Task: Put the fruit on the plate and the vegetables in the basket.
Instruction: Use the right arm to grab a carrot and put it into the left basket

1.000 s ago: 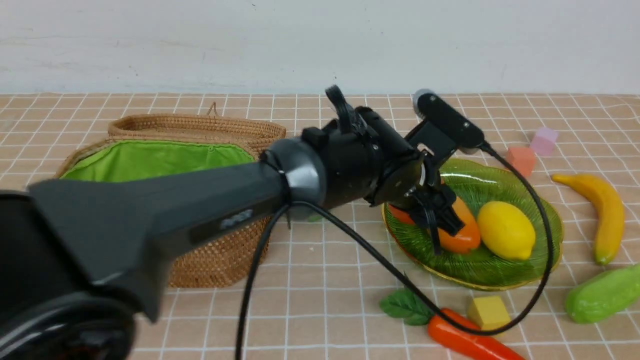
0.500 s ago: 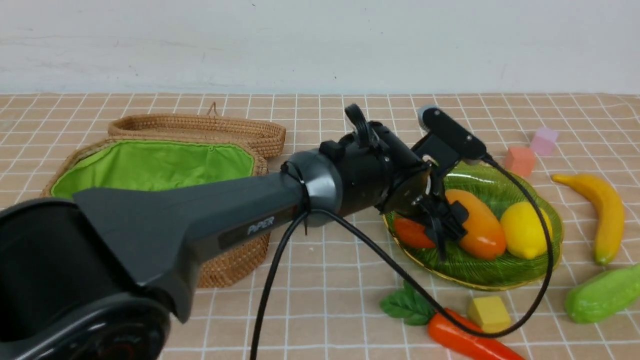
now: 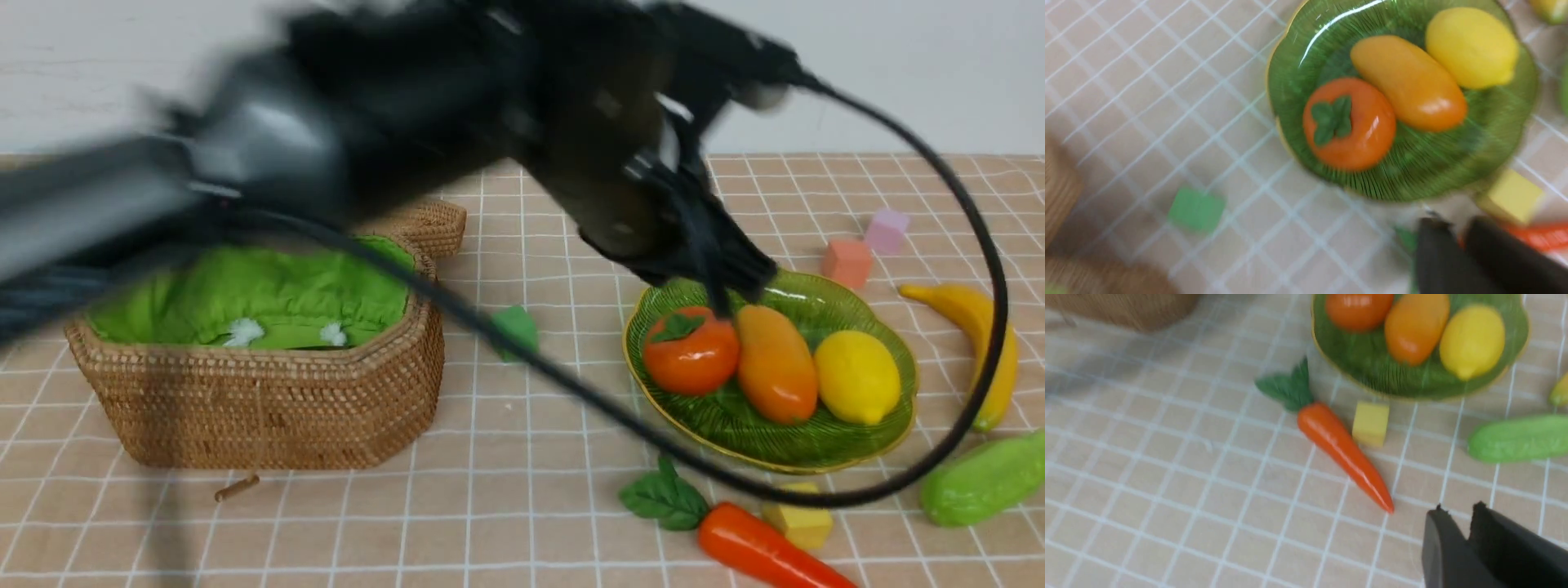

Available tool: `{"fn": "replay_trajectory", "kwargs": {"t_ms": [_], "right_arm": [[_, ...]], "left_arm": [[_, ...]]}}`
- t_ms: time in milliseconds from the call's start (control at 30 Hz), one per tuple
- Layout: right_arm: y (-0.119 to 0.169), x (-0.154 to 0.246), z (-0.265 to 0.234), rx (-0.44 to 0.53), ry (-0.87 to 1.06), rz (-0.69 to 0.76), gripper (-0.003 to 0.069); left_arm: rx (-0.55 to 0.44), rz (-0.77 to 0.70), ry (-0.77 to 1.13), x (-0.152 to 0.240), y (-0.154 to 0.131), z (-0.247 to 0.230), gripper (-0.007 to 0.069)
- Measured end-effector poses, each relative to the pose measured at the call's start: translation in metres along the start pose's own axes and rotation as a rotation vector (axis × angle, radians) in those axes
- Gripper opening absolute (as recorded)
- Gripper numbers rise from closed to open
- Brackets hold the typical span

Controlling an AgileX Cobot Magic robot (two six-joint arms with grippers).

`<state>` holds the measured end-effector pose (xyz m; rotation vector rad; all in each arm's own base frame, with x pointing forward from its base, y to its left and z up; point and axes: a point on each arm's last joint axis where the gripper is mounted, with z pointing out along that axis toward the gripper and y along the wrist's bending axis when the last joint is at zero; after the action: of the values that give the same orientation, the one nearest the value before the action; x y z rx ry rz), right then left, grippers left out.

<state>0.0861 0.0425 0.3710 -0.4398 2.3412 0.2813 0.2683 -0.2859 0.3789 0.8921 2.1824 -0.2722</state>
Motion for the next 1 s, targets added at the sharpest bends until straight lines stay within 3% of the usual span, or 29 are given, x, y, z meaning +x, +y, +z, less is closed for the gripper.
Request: {"fn": "replay_trajectory", "kwargs": {"t_ms": [67,333,433,600,767,933,1000], "right_arm": [[0.000,-0.007,0.017,0.001,0.069,-0.016,0.0120],[0.007,-0.028,0.088,-0.102,0.279,-0.135,0.0135],[0.008,-0.028,0.126,-0.151,0.354,-0.216,0.0181],[0.004,-0.010,0.187,-0.176,0.473,-0.290,0.0345],[-0.001,0.001,0.233,-0.157,0.519,-0.304,0.0452],[-0.005,0.009,0.264,-0.150,0.534,-0.348,0.0454],[-0.006,0.016,0.277,-0.157,0.566,-0.364,0.0422]], "left_arm": [[0.028,-0.028,-0.013,0.011,0.002,-0.029,-0.0013],[0.137,-0.119,-0.080,0.091,0.005,-0.119,-0.0013],[0.153,-0.133,-0.135,0.141,0.009,-0.146,-0.0013],[0.194,-0.171,-0.251,0.200,0.010,-0.172,-0.0013],[0.209,-0.184,-0.351,0.228,0.013,-0.190,-0.0013],[0.212,-0.184,-0.365,0.233,0.014,-0.196,-0.0013],[0.211,-0.183,-0.353,0.234,0.013,-0.196,-0.0013]]}}
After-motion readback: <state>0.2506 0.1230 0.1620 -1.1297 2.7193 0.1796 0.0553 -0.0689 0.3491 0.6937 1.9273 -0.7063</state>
